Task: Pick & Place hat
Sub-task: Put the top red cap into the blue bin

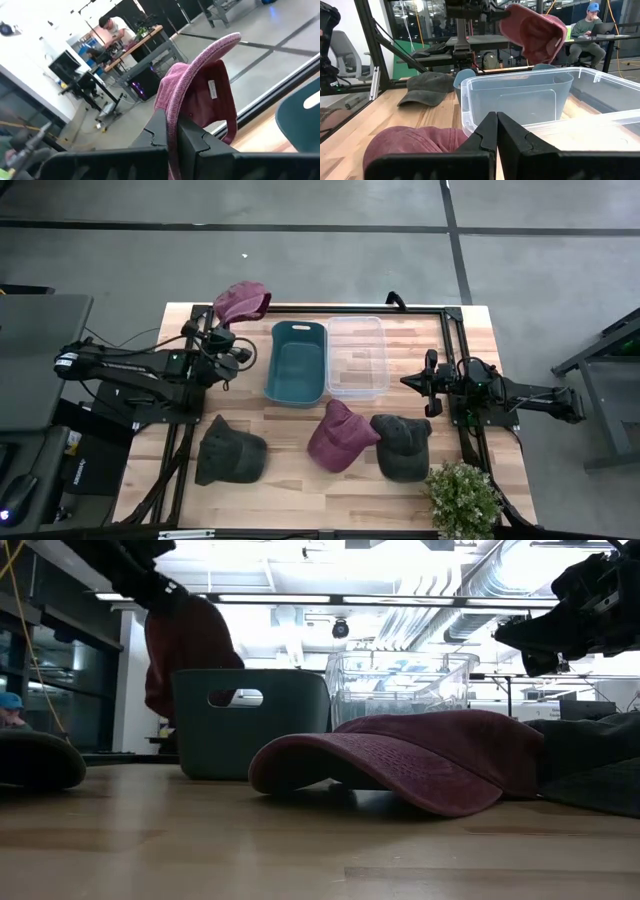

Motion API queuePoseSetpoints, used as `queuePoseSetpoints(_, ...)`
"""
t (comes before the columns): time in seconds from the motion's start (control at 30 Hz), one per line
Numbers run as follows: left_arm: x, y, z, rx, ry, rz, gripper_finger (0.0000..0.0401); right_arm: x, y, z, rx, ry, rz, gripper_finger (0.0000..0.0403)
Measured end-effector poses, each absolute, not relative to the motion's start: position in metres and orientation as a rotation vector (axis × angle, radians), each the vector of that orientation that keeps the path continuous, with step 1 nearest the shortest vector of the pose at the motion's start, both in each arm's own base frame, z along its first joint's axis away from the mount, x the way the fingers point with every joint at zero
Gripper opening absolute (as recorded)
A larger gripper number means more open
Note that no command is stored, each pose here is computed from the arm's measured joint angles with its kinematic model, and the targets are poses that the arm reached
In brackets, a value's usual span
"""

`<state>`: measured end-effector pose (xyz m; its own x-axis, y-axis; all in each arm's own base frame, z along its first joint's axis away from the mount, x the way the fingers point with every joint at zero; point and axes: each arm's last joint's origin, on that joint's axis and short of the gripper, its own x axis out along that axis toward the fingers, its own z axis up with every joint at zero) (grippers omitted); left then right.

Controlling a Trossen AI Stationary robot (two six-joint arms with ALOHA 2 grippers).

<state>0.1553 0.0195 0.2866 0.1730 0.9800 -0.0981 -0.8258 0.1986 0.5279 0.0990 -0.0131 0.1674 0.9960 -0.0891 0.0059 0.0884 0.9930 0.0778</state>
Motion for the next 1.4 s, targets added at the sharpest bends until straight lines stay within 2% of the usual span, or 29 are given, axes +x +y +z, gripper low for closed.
queuePoseSetpoints(0.33,0.167,0.013,0.309,0.519,0.575,1.165,0.0000,0.099,-0.013,0.167,0.077,-0.009,-0.089,0.0000)
queuePoseSetpoints(0.57,0.176,0.001,0.323,0.685,0.607,1.249,0.0000,0.099,-0.013,0.167,0.077,-0.009,-0.089,0.0000)
queuePoseSetpoints(0.7,0.185,-0.012,0.322,0.734,0.601,1.211,0.0000,0.099,-0.013,0.167,0.077,-0.010,-0.090,0.0000)
queuePoseSetpoints(1.0,0.209,-0.055,0.335,0.762,0.510,1.103,0.0000,0.099,-0.013,0.167,0.077,-0.009,-0.090,0.0000)
queuePoseSetpoints(1.4,0.224,-0.097,0.339,0.677,0.389,0.996,0.0000,0.099,-0.013,0.167,0.077,-0.009,-0.089,0.0000)
